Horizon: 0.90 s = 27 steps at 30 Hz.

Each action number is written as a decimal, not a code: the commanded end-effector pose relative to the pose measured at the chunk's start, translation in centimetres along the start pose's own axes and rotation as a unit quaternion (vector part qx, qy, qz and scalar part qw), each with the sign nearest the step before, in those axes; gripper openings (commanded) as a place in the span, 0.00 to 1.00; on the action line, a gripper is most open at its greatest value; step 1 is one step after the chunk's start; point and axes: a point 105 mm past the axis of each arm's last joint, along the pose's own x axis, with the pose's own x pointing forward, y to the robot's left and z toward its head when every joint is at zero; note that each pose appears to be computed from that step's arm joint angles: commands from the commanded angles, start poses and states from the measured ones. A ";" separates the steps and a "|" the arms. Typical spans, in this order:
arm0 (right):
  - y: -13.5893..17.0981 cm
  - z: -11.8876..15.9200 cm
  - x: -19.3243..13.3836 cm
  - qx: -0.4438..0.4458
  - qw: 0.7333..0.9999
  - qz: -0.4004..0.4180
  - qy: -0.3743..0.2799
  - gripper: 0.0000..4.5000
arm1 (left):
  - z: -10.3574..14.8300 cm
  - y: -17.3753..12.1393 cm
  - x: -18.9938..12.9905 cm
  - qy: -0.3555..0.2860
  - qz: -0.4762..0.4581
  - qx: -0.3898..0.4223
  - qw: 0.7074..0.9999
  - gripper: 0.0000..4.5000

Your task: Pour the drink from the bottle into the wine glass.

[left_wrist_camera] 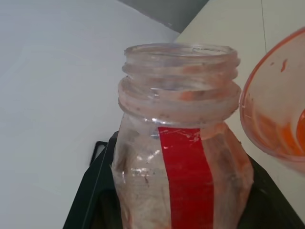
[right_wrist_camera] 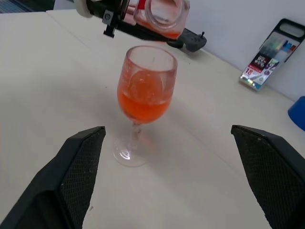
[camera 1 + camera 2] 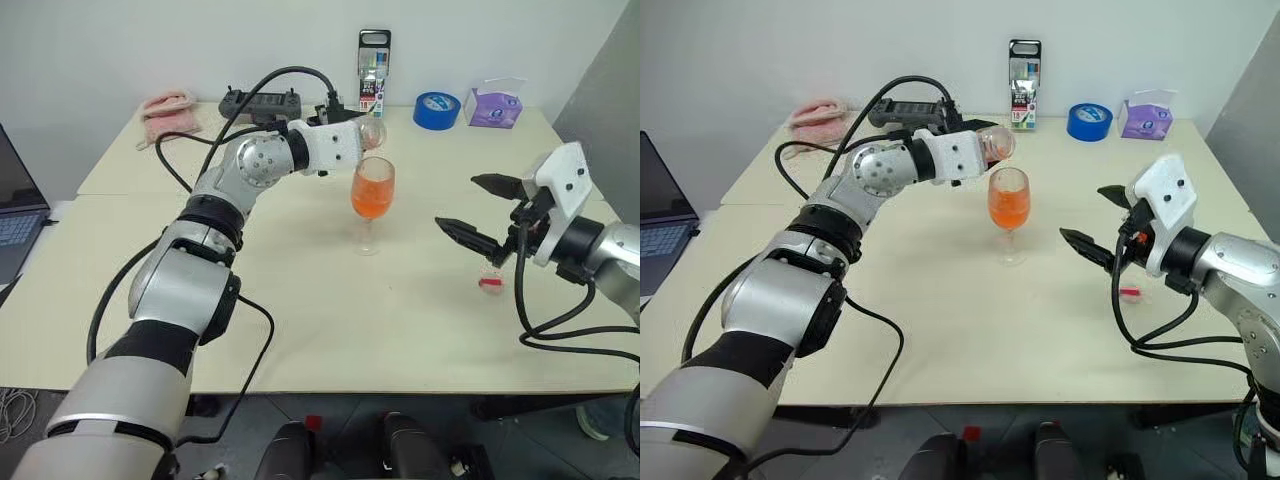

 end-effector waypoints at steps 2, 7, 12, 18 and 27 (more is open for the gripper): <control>-0.8 3.9 0.3 0.004 0.997 -0.001 -0.080 1.00 | -0.6 3.4 -1.7 -0.023 0.088 -0.151 0.984 0.40; 0.0 5.9 2.3 0.047 0.992 0.032 -0.110 1.00 | -4.4 4.4 -4.7 0.009 0.196 -0.310 0.930 0.40; 3.5 6.2 5.3 0.055 0.989 0.108 -0.088 1.00 | -8.3 2.6 -8.7 0.057 0.306 -0.401 0.862 0.40; 5.7 6.2 7.1 0.048 0.985 0.150 -0.075 1.00 | -9.7 0.6 -11.6 0.104 0.354 -0.412 0.833 0.40; 5.3 5.9 7.6 0.039 0.985 0.154 -0.069 1.00 | -11.6 -0.9 -14.3 0.156 0.389 -0.423 0.804 0.68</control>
